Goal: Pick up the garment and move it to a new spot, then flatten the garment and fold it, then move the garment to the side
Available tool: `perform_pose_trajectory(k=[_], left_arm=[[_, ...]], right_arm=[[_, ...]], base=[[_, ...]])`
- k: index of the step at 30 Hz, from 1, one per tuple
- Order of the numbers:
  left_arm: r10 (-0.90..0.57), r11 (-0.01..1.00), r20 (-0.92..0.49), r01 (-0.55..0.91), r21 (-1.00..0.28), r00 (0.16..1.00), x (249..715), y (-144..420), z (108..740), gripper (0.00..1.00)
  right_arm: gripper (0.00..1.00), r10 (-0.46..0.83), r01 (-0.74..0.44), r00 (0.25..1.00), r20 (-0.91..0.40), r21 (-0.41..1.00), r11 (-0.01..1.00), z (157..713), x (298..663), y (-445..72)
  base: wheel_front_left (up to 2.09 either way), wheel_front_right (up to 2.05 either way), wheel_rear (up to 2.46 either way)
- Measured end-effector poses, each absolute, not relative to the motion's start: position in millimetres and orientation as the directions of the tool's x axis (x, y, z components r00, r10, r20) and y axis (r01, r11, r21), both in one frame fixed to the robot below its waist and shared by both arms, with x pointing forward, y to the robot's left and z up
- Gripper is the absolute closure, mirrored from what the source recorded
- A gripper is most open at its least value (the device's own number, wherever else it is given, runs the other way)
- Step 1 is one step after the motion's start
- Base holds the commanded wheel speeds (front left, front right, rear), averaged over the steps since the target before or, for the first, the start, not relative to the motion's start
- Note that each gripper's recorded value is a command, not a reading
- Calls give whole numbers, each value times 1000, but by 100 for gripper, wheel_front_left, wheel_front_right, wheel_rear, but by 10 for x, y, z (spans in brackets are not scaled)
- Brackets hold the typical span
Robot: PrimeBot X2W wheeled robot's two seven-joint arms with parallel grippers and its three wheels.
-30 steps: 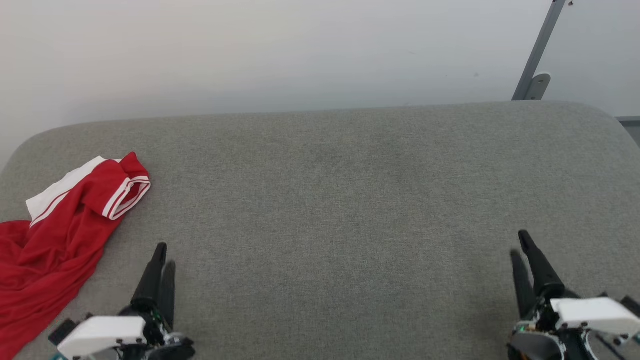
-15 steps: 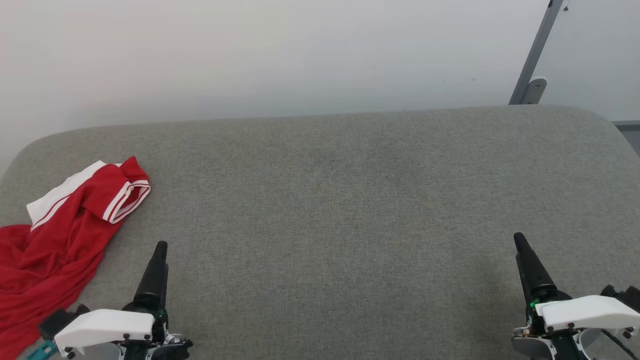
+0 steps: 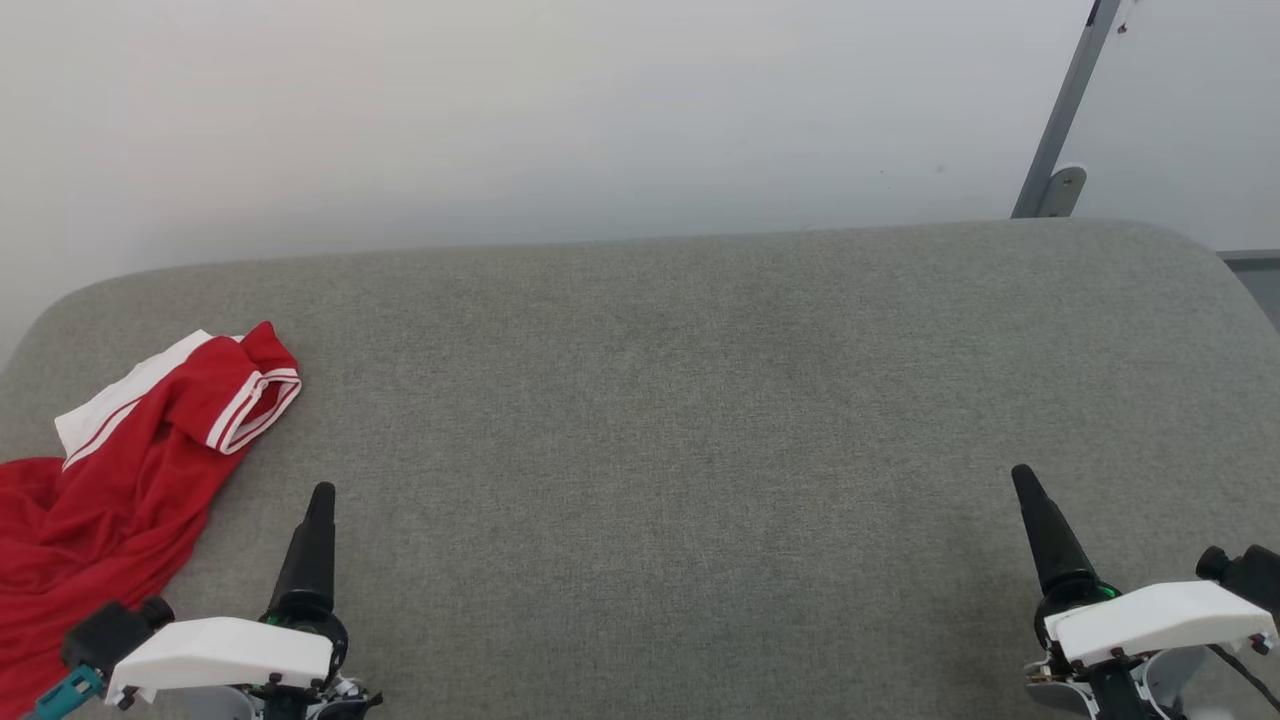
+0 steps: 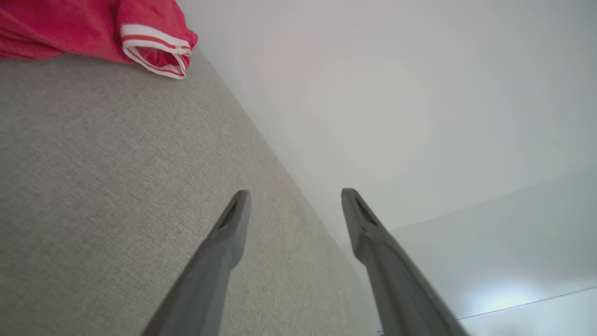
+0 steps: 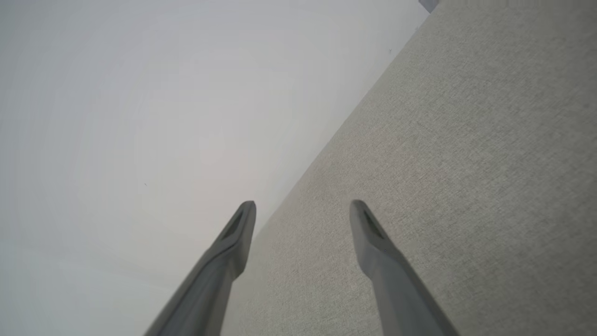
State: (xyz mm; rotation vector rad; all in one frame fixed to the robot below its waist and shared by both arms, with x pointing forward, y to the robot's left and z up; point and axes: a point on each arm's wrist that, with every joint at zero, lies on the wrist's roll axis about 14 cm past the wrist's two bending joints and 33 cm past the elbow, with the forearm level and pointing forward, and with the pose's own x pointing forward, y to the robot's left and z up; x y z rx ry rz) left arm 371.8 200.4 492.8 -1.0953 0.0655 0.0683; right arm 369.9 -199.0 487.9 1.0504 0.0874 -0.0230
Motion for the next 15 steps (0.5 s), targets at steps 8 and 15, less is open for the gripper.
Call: perform_pose_trajectory(k=[8,15], left_arm=[[40,559,-49,-63,-827,998,3701,2025,5004,0],[44,634,-18,-42,-773,999,3678,2022,5059,0]], right_arm=[[0,32,30,997,-64,790,613,4956,3697,-1991],[0,33,15,998,-52,730,684,5001,3685,-1999]], base=[[0,0,0],[0,0,0]])
